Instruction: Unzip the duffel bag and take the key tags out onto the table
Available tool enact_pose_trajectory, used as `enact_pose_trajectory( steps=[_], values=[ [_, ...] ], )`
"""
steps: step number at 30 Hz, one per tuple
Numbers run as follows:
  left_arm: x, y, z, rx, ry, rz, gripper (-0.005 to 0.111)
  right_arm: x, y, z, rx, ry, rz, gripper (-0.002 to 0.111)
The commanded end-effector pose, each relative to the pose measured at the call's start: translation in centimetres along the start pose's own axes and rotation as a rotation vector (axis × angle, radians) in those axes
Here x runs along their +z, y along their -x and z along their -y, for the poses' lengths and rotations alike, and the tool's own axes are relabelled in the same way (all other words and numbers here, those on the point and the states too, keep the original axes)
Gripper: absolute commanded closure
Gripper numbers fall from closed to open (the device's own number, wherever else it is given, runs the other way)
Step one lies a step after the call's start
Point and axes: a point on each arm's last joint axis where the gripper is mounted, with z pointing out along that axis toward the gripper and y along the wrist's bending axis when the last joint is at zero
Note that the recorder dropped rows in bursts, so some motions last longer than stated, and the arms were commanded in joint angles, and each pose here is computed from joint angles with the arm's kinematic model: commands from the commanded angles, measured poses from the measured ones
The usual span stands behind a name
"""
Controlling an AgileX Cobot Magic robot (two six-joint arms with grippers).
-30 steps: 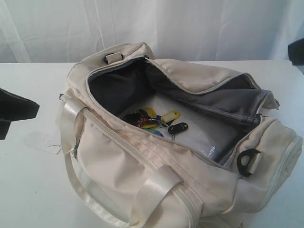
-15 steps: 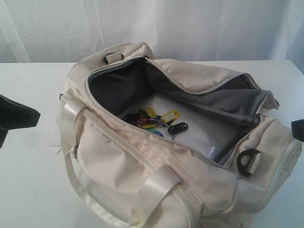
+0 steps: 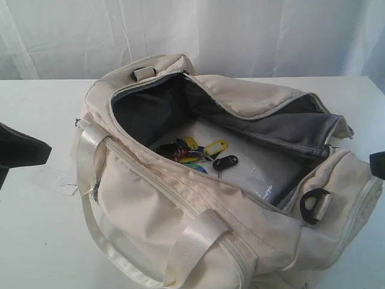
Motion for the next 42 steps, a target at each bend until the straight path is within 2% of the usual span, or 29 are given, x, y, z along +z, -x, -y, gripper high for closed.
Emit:
enact_pose_trajectory(
  steps=[1,20,28,32,40,42],
  values=[
    [0.0,-0.2,0.2,-0.01,-0.023,-0.007,0.107,0.0,-0.1,0.0,-0.007,0.0,0.002,0.108],
    [0.0,-0.2,0.3,-0.01,-0.027,-0.01,0.107,0.0,-0.1,0.0,-0.007,0.0,0.002,0.108],
    [-0.2,0.2,0.7,-0.005,-0.072,0.014,0.107,0.0,-0.1,0.0,-0.007,0.0,0.002,0.108],
    [-0.8,2.3,1.5,0.039,-0.191,0.048,0.107,0.0,-0.1,0.0,-0.007,0.0,0.002,0.108],
    [-2.0,9.4,0.8,0.094,-0.323,0.048,0.107,0.0,0.5,0.2,-0.009,-0.024,0.07,0.108],
    [-1.4,11.1,1.3,0.131,-0.379,0.024,0.107,0.0,0.7,0.2,-0.005,-0.022,0.086,0.108]
  ],
)
